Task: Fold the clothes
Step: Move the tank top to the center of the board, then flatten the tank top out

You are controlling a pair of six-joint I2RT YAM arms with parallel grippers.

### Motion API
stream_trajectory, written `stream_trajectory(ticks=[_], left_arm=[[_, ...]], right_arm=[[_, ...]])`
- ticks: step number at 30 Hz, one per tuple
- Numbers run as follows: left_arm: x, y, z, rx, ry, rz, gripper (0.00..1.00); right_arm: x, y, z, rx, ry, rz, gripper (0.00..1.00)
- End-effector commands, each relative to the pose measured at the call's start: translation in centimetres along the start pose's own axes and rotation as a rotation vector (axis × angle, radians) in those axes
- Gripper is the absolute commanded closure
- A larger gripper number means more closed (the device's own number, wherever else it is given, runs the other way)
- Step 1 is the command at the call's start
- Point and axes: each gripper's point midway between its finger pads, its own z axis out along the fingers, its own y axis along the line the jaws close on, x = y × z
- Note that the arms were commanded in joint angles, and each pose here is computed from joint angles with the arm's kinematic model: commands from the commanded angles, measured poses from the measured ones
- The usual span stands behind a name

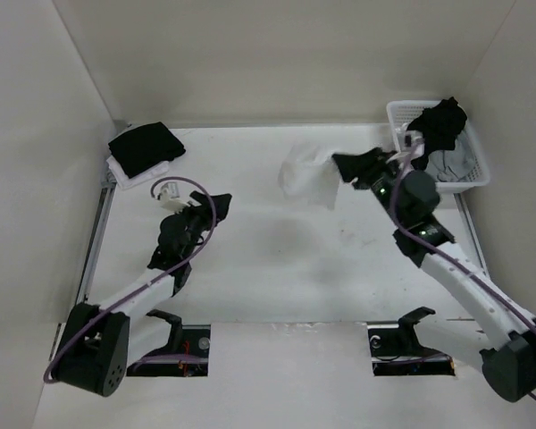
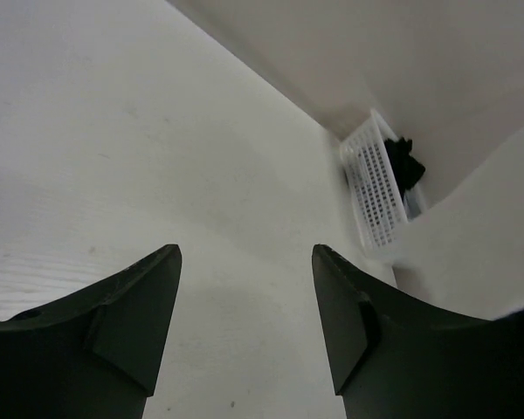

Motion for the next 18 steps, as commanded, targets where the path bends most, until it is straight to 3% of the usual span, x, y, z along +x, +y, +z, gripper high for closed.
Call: stream_trajectory(ticks=[1, 4, 6, 10, 12, 14, 17, 18], left_arm=[[-1.0, 4.3, -1.7, -0.134, -0.041, -0.069, 0.39], [0.3, 4.6, -1.4, -0.142, 0.006, -0.042, 0.39], [1.8, 3.5, -0.6, -0.125, 0.061, -0.004, 0.40], [6.1, 0.9, 2.1, -0.084, 0.197, 0.082, 0.46], [7.9, 0.6, 3.3, -0.100, 0.241, 0.110, 0.50], [8.8, 1.2, 4.1, -0.145, 0.246, 0.141, 0.52], [9.3, 2.8, 4.5, -0.221, 0.250, 0.208, 0.57], [9.4, 3.2, 4.4, -0.236, 0.255, 0.221, 0.57]], right_arm=[[13.7, -12.5, -2.1, 0.320, 0.304, 0.084, 0.36], [15.8, -16.0, -3.9, 0.425, 0.338, 0.093, 0.32], [17.0, -16.9, -4.9, 0.456, 0.376, 0.077, 0.38], [21.2, -17.8, -7.7, 0.538, 0.495, 0.048, 0.76], [23.5, -16.5, -9.0, 0.524, 0.570, 0.014, 0.82], [25.7, -14.5, -10.0, 0.478, 0.641, -0.004, 0.78], [29.1, -10.8, -11.0, 0.382, 0.741, -0.038, 0.54], [29.7, -10.2, -11.0, 0.369, 0.752, -0.039, 0.52]])
